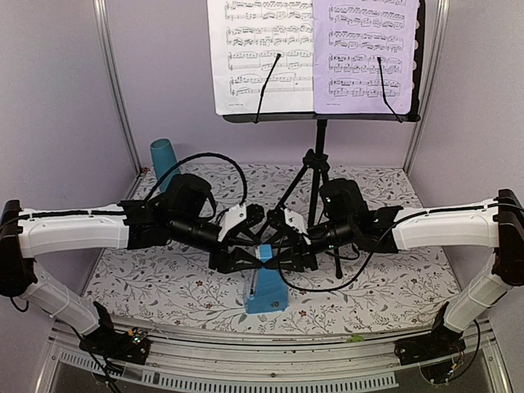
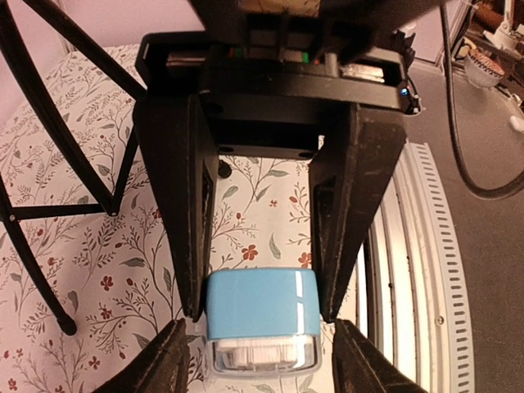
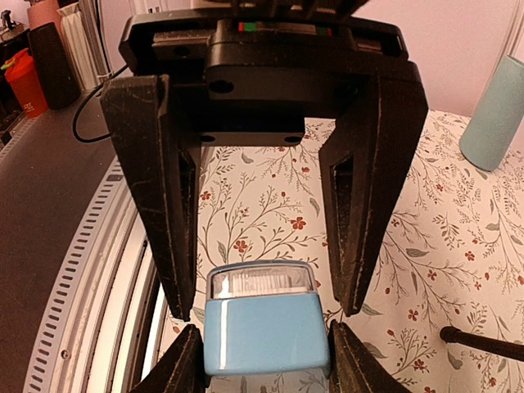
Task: Set up the instrument practice props
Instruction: Open the cover of the metronome.
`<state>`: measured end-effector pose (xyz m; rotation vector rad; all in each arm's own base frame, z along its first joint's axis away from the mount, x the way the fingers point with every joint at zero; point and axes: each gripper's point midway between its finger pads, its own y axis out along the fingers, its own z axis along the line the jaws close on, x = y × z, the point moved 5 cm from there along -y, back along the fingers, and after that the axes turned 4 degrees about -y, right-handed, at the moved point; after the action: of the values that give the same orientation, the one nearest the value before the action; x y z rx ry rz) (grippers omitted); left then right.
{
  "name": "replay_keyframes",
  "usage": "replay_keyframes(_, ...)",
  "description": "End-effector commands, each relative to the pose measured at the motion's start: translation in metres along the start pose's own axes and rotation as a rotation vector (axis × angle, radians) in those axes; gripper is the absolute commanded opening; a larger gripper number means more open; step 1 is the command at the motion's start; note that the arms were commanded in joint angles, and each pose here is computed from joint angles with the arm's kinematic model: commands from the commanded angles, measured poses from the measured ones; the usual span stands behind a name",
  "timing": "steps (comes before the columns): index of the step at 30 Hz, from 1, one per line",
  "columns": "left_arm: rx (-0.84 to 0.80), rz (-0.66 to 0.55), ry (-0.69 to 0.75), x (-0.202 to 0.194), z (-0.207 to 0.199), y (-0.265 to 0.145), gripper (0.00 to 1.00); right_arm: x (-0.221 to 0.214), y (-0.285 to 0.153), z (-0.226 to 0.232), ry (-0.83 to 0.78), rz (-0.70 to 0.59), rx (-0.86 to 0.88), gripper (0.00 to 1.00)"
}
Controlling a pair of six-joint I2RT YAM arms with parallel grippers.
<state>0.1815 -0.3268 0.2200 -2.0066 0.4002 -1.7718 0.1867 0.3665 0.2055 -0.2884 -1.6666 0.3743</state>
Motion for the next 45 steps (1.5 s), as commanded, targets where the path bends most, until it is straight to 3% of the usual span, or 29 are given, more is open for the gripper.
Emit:
replay_keyframes(1,-0.011,0.029,-0.021,-0.013,0.0,-0.001,0.6,-0.046,0.011,0.004,0.032,0.181,-0.015,0.0)
replay_keyframes(9,-0.013,0.032,-0.02,-0.015,0.0,-0.001,0.51,-0.047,0.011,0.005,0.031,0.19,-0.015,0.0)
replay_keyframes(17,-0.014,-0.036,0.005,0.007,-0.002,-0.009,0.22,-0.052,0.016,0.007,0.04,0.224,-0.007,0.0)
replay_keyframes(23,-0.069,-0.18,0.002,0.034,-0.014,-0.025,0.11,-0.06,0.018,0.008,0.048,0.257,-0.01,0.0)
replay_keyframes(28,-0.014,-0.312,0.045,0.048,-0.017,-0.042,0.03,-0.066,0.022,0.009,0.086,0.285,0.015,0.0)
replay_keyframes(40,-0.047,-0.471,0.017,0.061,-0.026,-0.057,0.0,-0.072,0.02,-0.001,0.087,0.339,-0.075,0.0)
replay_keyframes(45,-0.01,-0.452,0.08,0.058,-0.03,-0.054,0.0,-0.069,0.022,0.006,0.118,0.321,-0.016,0.0)
